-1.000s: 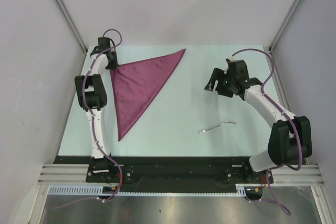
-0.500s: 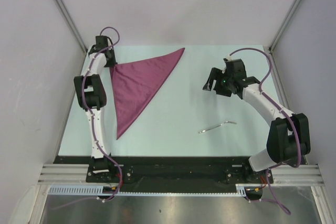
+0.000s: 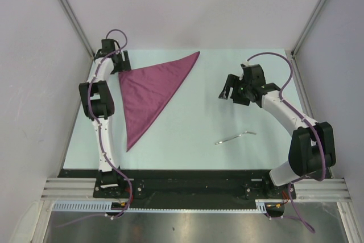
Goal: Fold the napkin, place the utensils inside, and roll it up
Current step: Fold the napkin at the center of the board, then pick up the fork at the center of the board.
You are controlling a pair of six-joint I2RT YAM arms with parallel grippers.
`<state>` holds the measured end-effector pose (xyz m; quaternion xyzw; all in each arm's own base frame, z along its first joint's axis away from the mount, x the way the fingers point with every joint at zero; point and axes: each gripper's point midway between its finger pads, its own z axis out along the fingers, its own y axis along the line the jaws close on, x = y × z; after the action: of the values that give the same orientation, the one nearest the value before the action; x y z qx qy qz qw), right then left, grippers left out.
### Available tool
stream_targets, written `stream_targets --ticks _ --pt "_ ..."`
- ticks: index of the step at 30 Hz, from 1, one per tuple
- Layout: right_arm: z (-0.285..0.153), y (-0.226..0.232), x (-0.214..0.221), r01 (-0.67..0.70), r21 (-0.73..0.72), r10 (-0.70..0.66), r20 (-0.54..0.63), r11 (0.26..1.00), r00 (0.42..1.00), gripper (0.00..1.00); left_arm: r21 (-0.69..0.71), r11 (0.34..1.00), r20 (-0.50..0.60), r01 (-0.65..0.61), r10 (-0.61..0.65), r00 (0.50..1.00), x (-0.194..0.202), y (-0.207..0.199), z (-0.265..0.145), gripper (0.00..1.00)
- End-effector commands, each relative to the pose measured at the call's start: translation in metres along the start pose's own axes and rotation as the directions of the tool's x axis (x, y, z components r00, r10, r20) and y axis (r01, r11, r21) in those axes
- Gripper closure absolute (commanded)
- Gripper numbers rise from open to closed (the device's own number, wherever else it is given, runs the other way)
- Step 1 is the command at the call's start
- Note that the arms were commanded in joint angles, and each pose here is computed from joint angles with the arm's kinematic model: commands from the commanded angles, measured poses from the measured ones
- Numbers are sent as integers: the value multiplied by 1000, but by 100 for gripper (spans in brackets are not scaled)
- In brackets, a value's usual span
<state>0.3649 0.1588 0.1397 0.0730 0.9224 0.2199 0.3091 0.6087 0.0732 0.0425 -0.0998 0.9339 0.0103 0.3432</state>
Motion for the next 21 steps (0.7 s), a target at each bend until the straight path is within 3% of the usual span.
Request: stream_targets --ticks 1,7,11,14,16,17,20,21 --pt "-8 7 -13 4 -2 -4 36 1000 999 20 78 997 150 10 -22 988 -59 -13 -50 11" --pt "-13 -20 9 -52 72 53 -1 996 999 20 111 994 230 -6 -20 973 -84 -36 -98 9" --pt "-24 -35 21 -100 107 100 4 989 995 20 141 989 308 -53 7 951 -108 -64 -152 9" --pt "-28 -50 34 -153 148 155 -1 977 988 20 164 982 324 -91 33 945 -105 -86 -180 9" --pt "-34 -60 44 -202 175 207 -9 964 978 20 184 981 341 -69 2 940 -97 -85 -207 9" --pt "-36 -64 47 -218 183 224 -10 959 975 21 227 969 337 -98 16 941 -84 -110 -216 9" --pt "-46 -77 53 -260 233 264 11 937 964 21 302 946 338 -117 9 941 -41 -127 -246 9" --pt "-48 -82 55 -269 247 272 20 931 962 21 302 947 281 -112 24 959 -5 -125 -237 9"
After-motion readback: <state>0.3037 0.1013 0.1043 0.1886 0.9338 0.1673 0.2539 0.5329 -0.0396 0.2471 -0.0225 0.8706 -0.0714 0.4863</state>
